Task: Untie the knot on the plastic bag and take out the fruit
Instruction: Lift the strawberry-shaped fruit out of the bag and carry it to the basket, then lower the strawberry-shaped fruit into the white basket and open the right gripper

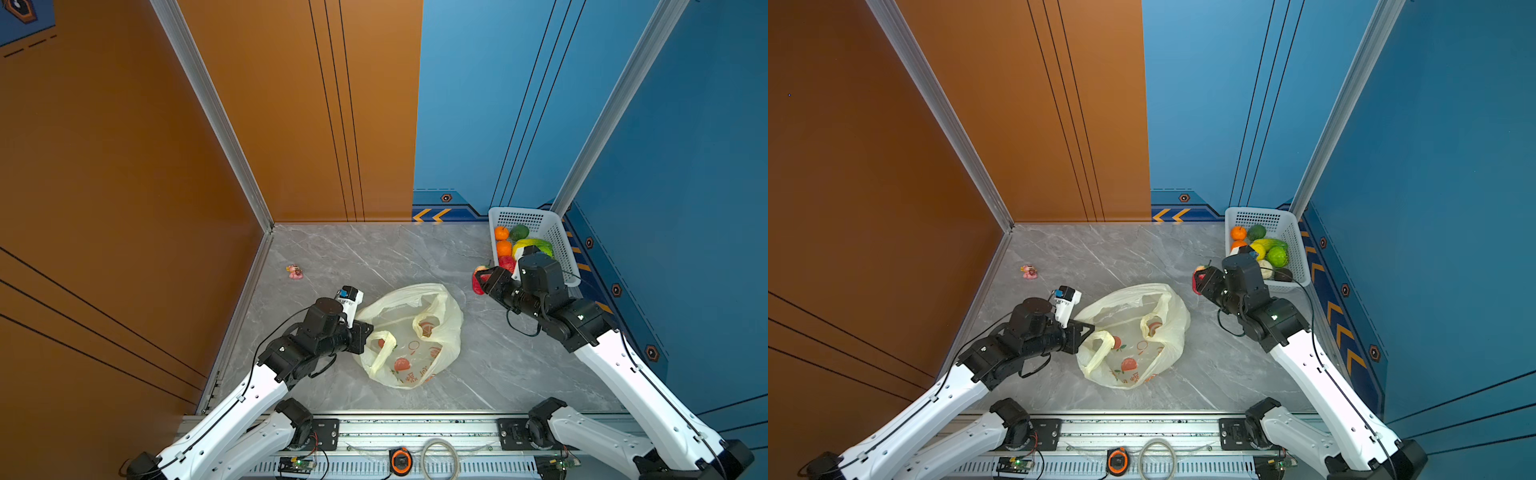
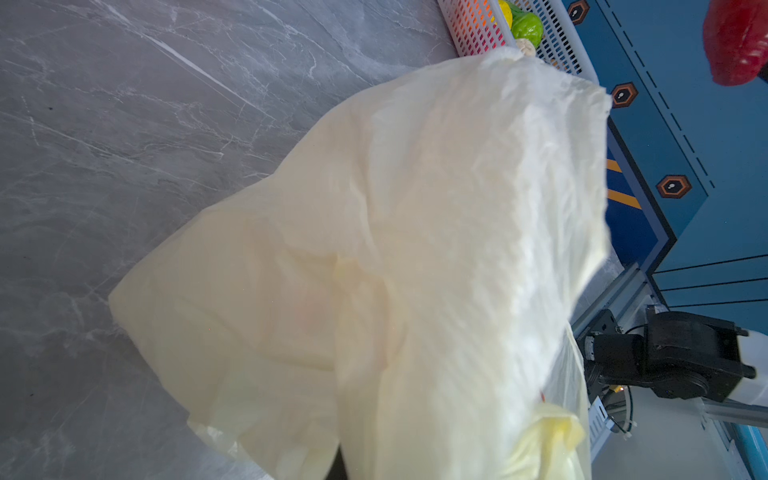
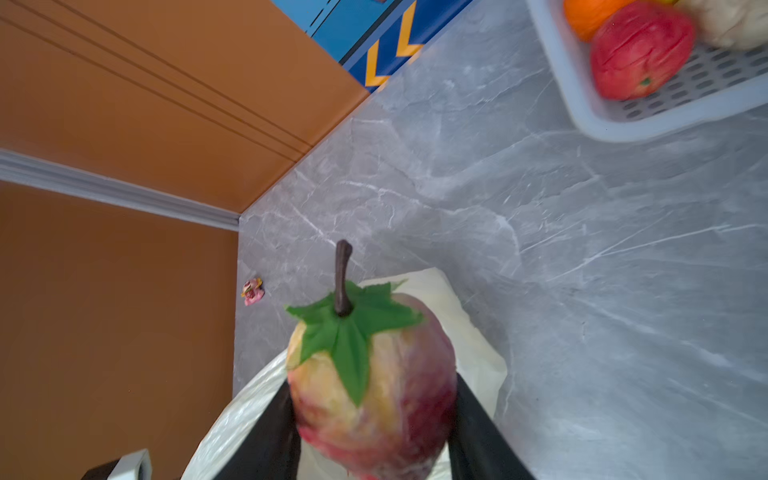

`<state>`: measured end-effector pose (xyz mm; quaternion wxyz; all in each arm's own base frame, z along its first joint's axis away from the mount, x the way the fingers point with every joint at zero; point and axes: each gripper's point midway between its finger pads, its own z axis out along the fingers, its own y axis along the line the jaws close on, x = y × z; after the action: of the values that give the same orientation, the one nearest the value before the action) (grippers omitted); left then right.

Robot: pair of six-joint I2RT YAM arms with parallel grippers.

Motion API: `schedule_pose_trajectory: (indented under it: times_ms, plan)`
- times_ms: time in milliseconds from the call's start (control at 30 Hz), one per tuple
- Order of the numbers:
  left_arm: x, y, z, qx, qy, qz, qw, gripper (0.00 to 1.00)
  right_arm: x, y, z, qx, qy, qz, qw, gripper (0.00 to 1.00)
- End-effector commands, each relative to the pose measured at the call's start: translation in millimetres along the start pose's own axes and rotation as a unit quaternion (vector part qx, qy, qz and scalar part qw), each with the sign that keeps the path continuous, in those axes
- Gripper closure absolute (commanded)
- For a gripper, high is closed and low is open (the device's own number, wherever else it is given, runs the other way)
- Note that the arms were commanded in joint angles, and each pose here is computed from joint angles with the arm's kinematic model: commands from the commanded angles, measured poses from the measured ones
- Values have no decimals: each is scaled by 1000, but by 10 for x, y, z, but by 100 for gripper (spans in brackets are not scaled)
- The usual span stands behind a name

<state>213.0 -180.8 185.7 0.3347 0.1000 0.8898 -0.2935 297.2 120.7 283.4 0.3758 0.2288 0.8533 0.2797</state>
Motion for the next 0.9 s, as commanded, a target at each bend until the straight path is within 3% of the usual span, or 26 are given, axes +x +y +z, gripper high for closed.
schedule_pose_trajectory:
  times_ms: [0, 367, 867]
  plan:
    - [-55, -13, -6, 3, -12, 10, 1000, 100, -259, -172, 34, 11, -7, -13, 1000, 62]
    - [-46, -51, 30, 12, -8, 17, 1000, 100, -1443, -1262, 553, 89, -123, 77, 985, 61]
    - [-107, -119, 72, 18, -6, 26, 999, 100, -2402, -2117, 1642, 167, -139, 84, 972, 59]
